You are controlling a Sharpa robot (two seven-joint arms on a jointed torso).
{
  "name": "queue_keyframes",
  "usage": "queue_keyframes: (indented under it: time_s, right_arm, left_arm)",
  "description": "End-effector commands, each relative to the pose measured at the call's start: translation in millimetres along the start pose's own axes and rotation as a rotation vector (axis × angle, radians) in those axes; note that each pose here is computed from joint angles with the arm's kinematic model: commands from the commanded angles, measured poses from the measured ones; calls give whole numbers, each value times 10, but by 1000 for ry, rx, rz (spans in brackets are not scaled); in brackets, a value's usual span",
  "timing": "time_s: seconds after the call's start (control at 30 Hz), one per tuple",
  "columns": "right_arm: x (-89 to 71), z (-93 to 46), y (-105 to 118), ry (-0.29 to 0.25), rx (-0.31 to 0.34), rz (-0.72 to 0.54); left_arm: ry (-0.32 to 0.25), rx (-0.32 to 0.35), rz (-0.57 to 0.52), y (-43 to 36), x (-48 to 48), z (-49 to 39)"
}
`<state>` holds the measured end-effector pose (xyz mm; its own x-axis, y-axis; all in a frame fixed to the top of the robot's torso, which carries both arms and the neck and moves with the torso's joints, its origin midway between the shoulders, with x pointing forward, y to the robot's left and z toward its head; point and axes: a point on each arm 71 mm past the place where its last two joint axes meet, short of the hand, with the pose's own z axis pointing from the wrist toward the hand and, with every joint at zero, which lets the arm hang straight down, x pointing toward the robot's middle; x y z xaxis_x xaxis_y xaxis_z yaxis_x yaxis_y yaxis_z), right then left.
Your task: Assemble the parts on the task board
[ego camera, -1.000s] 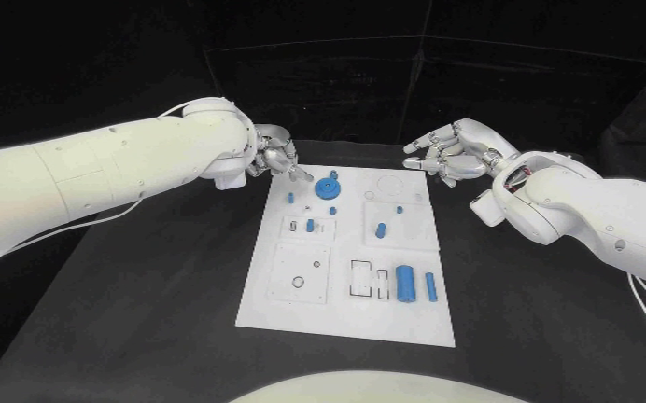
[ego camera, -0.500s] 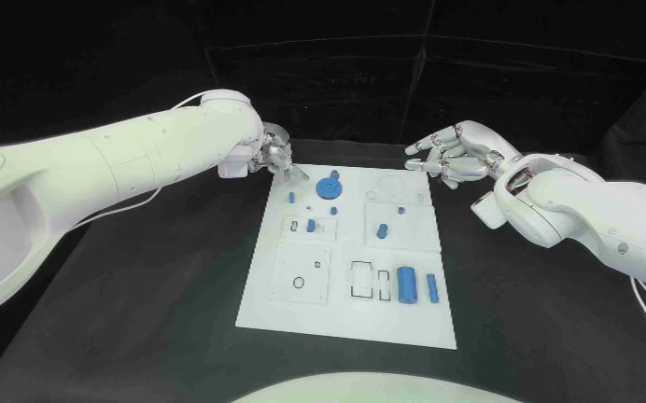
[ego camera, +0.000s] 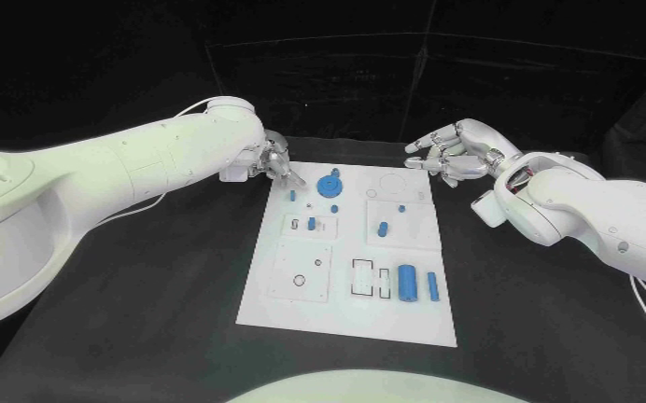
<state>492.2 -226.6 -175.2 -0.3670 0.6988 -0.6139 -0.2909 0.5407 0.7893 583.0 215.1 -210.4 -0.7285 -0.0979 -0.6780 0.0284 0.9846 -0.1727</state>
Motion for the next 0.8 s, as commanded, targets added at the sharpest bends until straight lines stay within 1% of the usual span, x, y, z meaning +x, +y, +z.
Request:
queue_keyframes:
  time_s: [0.03, 0.2, 0.43, 0.8]
  right_arm:
    - [-7, 6, 18, -6, -12, 3]
    - [-7, 6, 18, -6, -12, 3]
    - [-5, 8, 20, -7, -12, 3]
    - [-5, 9, 19, -7, -12, 3]
  left_arm:
    - [15, -9, 16, 5, 15, 12]
    - [24, -10, 17, 1, 45, 30]
    - [37, -6, 21, -24, 84, 46]
    - [42, 1, 23, -48, 114, 52]
